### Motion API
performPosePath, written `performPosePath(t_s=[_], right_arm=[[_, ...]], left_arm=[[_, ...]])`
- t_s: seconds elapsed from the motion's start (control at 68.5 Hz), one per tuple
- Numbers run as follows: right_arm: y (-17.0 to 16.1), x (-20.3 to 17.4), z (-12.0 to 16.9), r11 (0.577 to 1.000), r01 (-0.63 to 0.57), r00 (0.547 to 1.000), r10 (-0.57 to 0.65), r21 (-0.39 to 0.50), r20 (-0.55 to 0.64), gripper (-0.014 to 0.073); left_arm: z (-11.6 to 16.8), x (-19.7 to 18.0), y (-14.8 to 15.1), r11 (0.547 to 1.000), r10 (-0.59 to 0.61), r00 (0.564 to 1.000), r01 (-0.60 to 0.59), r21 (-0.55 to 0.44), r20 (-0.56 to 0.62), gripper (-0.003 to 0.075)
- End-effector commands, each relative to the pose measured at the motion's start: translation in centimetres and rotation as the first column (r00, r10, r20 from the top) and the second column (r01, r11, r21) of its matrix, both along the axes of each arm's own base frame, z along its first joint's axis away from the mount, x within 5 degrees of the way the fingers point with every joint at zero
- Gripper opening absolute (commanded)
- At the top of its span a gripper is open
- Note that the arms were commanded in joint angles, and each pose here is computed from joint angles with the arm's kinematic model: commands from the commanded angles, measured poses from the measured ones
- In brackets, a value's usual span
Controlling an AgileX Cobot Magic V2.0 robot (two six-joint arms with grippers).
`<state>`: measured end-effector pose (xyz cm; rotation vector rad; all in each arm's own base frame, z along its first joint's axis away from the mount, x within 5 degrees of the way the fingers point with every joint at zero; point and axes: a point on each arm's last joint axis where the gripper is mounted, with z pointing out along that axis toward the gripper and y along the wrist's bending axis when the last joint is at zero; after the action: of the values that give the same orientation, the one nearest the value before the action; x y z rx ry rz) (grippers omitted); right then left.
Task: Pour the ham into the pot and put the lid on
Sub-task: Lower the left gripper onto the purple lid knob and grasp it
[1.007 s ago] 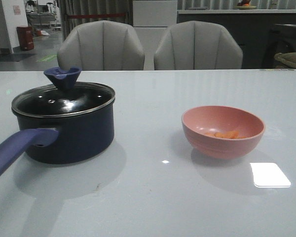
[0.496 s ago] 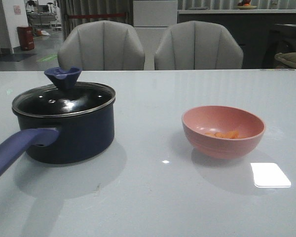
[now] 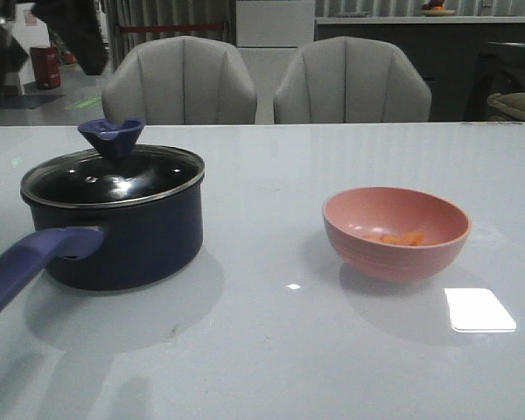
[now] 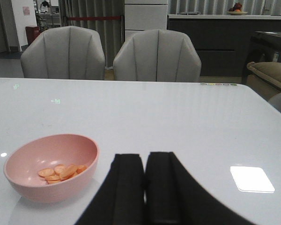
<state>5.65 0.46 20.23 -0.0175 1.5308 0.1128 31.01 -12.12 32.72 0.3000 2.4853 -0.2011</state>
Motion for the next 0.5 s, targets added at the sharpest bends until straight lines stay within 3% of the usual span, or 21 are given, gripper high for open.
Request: performPosePath(t_s=[0.0,0.234,0.482], right_arm=[[0.0,-0.3,1.0,1.0,0.005,0.995,-0.004,-0.009,0.104,0.0159],[0.0,-0.3,1.0,1.0,0.005,0.995,-0.004,-0.009,0.104,0.0159],[0.0,-0.3,1.0,1.0,0.005,0.995,-0.004,-0.009,0.105,0.0159]], left_arm=[[2.1,1.2,-1.4,1.0,0.002,0.999,-0.001,-0.026,0.038,0.0573],[2.2,3.7,-3.7,1.0,-0.005,0.999,0.006,0.011,-0.042,0.0574],[1.0,5.7,-4.5,0.997,0.068,0.989,-0.063,0.046,-0.135,0.0574]])
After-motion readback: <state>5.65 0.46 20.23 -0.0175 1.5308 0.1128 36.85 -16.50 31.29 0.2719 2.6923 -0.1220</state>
